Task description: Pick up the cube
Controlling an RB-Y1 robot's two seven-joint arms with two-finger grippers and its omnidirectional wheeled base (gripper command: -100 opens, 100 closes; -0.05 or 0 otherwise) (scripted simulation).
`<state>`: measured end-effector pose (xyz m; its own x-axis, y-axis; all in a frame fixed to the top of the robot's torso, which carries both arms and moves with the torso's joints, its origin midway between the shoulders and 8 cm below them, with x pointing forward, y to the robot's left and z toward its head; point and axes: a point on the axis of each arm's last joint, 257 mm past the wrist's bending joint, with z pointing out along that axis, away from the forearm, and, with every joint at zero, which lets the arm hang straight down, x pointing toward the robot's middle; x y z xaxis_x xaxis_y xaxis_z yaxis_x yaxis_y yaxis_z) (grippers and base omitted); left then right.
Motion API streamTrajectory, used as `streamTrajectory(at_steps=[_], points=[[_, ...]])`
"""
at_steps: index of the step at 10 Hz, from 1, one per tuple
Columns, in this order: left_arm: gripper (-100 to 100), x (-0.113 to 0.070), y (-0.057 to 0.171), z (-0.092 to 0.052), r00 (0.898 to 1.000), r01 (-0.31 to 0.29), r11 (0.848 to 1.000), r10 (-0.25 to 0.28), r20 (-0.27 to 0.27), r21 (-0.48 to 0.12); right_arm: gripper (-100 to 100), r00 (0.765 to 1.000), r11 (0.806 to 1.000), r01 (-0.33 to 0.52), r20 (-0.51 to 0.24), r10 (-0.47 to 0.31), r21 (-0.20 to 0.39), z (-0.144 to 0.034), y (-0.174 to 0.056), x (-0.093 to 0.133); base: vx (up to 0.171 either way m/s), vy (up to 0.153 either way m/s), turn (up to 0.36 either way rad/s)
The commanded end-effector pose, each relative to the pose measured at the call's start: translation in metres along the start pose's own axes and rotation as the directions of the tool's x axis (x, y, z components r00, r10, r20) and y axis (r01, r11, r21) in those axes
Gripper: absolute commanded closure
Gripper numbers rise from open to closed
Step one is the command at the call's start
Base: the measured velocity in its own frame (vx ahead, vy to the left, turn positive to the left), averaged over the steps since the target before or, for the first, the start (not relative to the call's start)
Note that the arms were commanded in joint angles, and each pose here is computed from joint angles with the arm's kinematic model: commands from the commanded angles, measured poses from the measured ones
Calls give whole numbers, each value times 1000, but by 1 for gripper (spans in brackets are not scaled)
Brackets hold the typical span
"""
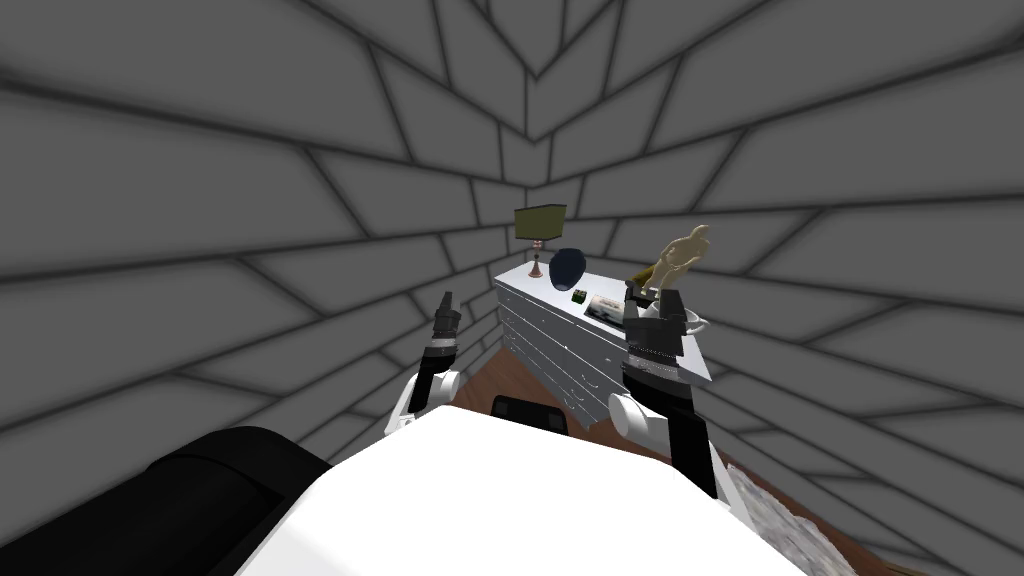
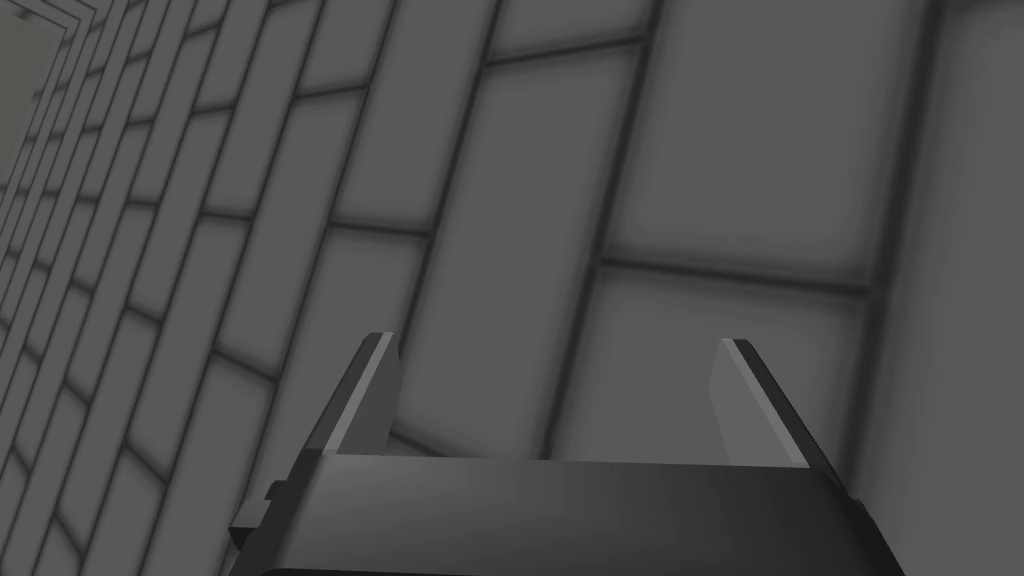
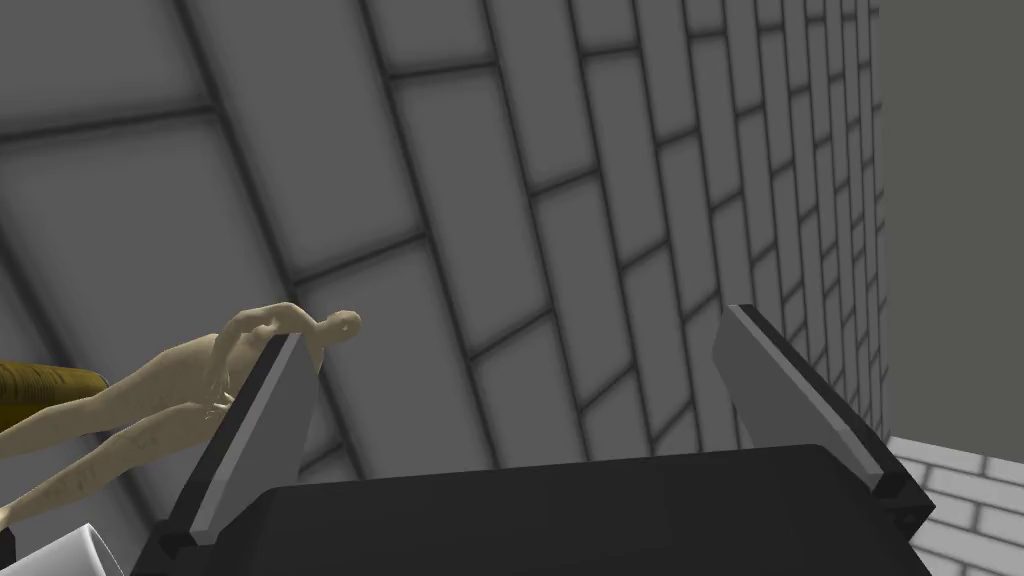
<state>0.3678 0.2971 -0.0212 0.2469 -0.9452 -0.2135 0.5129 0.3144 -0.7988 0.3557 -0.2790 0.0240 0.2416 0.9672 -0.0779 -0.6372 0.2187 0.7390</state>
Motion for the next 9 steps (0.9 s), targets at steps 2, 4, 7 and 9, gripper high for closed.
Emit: streamTrajectory(at_steps=[2, 4, 7, 9], points=[[0, 0, 0, 0, 1000, 0, 1000, 0, 0, 0, -100, 997, 1000, 28, -72, -27, 14, -3, -10, 9, -27, -5, -37], [0, 0, 0, 0, 1000, 0, 1000, 0, 0, 0, -100, 991, 999, 50, -122, -47, 22, -6, -16, 14, -44, -5, -34], [0, 0, 0, 0, 1000, 0, 1000, 0, 0, 0, -100, 975, 995, 90, -207, -79, 45, -13, -33, 22, -33, -1, -31], [0, 0, 0, 0, 1000, 0, 1000, 0, 0, 0, -100, 960, 991, 118, -260, -100, 56, -17, -43, 26, -38, 6, -31]])
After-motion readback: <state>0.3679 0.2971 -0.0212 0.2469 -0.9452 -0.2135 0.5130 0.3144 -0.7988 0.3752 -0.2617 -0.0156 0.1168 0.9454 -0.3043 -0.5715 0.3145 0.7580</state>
